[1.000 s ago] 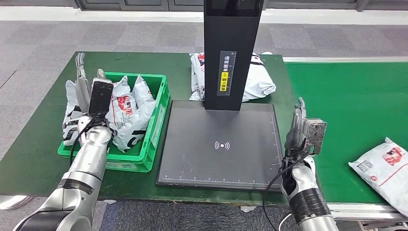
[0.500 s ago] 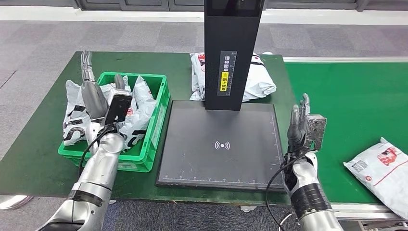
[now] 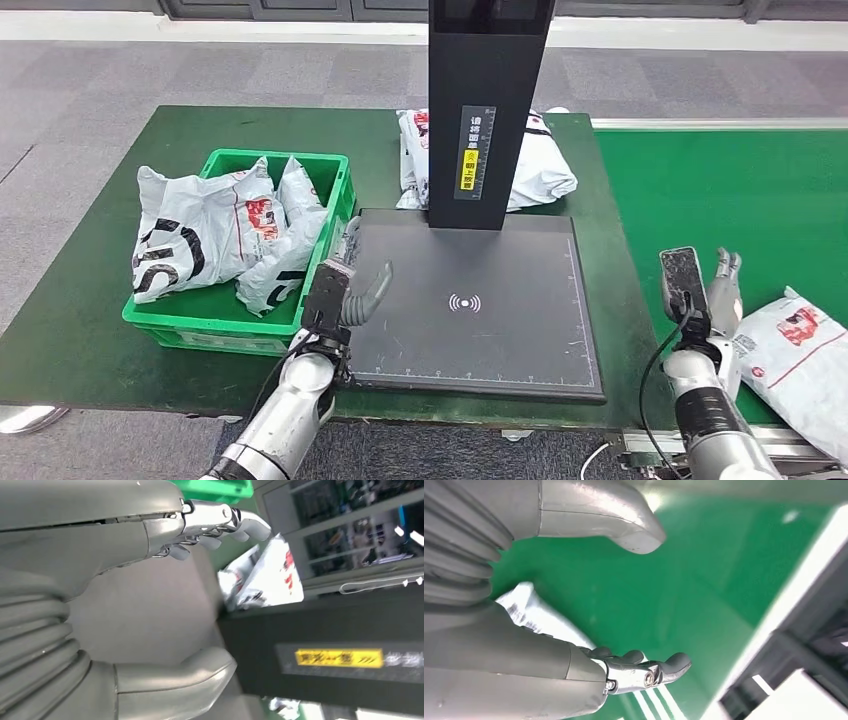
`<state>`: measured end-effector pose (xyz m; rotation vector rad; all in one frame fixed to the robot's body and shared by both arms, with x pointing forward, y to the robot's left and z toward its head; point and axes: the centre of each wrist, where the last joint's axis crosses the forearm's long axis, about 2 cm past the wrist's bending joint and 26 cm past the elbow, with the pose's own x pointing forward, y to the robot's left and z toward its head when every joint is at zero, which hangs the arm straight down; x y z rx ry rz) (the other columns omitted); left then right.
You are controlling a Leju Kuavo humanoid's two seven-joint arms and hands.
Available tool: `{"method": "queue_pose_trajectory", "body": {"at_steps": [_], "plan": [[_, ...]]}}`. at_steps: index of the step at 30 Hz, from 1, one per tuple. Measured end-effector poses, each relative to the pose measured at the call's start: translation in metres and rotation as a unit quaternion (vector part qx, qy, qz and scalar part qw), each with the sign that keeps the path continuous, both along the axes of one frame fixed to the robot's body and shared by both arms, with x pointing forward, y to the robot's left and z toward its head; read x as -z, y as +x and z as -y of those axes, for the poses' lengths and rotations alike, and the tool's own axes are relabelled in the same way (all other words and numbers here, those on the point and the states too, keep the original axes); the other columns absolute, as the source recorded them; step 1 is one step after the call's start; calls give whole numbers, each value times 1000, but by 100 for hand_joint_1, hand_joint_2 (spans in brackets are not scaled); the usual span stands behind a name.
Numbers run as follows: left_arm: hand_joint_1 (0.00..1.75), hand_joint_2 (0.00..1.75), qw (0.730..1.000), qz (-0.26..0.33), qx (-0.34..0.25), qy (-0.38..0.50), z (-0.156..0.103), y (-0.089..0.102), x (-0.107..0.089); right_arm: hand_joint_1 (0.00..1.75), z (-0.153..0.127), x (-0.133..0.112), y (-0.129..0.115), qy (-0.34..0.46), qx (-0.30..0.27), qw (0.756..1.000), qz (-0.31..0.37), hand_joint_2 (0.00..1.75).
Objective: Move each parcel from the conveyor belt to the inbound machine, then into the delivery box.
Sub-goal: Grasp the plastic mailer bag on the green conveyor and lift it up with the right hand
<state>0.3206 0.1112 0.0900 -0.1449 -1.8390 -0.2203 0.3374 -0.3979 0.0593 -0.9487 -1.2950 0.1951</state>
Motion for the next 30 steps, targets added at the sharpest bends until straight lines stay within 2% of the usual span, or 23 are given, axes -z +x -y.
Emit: {"method": "queue_pose_trajectory", "body": {"at_steps": [6, 13, 21, 30], "plan": [[0, 175, 999, -19, 25, 20, 4, -8, 11, 0, 28, 6, -10, -25, 50, 997, -60, 175], [0, 175, 999, -30, 30, 32, 0, -11, 18, 0, 50, 12, -21, -37, 81, 990, -110, 175], [0, 175, 998, -37, 24, 37, -6, -13, 23, 0, 66, 15, -30, -38, 99, 983, -148, 175], [0, 175, 998, -48, 20, 35, -14, -19, 32, 0, 84, 19, -39, -36, 102, 965, -237, 175]]}}
